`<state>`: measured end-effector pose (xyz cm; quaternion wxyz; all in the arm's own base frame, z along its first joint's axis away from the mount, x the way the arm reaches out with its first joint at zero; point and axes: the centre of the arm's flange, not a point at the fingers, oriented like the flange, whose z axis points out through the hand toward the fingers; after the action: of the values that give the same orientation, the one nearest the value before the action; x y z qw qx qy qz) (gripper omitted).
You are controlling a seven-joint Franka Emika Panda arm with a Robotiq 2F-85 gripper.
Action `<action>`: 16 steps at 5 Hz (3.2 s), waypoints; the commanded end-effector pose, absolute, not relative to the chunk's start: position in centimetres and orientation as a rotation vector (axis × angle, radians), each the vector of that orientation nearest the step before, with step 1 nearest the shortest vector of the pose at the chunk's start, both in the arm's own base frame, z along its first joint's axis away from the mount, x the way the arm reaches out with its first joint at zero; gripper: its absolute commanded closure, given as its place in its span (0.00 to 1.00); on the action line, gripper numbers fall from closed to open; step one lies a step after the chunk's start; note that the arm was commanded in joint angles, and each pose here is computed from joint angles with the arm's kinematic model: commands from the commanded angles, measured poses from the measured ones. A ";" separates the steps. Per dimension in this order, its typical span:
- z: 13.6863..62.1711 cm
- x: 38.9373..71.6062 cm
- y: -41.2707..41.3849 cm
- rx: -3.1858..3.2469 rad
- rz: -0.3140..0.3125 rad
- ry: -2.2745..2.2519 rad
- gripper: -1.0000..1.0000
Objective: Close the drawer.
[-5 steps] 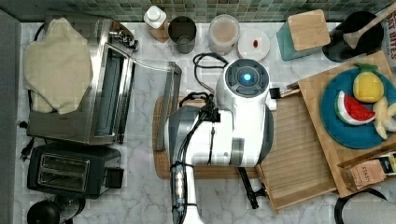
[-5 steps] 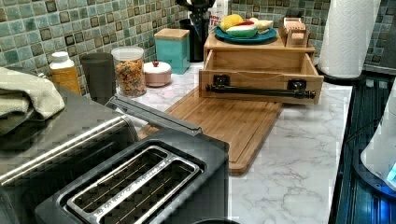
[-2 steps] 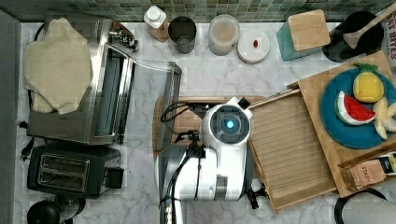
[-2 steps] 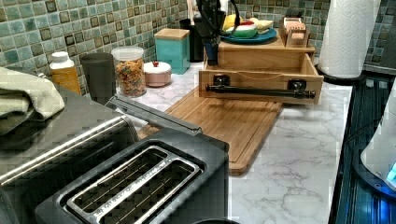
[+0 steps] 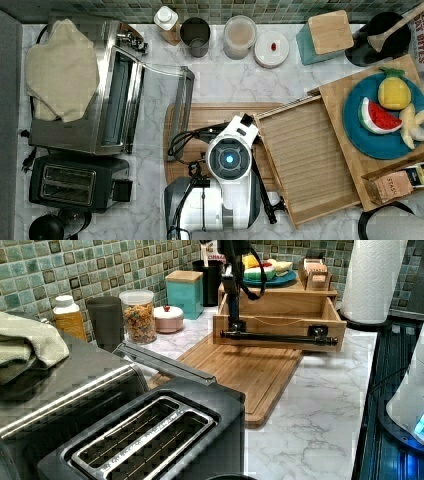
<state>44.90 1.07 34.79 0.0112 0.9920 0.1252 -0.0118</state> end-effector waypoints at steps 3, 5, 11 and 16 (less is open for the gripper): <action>27.9 39.4 -3.4 3.001 -0.151 0.612 1.00; 27.3 40.3 -7.2 2.991 -0.163 0.621 1.00; 33.2 46.7 -29.9 2.974 0.111 0.511 1.00; 34.6 43.8 -31.0 2.816 0.251 0.345 1.00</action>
<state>42.77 -25.18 26.63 0.0695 0.9860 0.1513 0.0024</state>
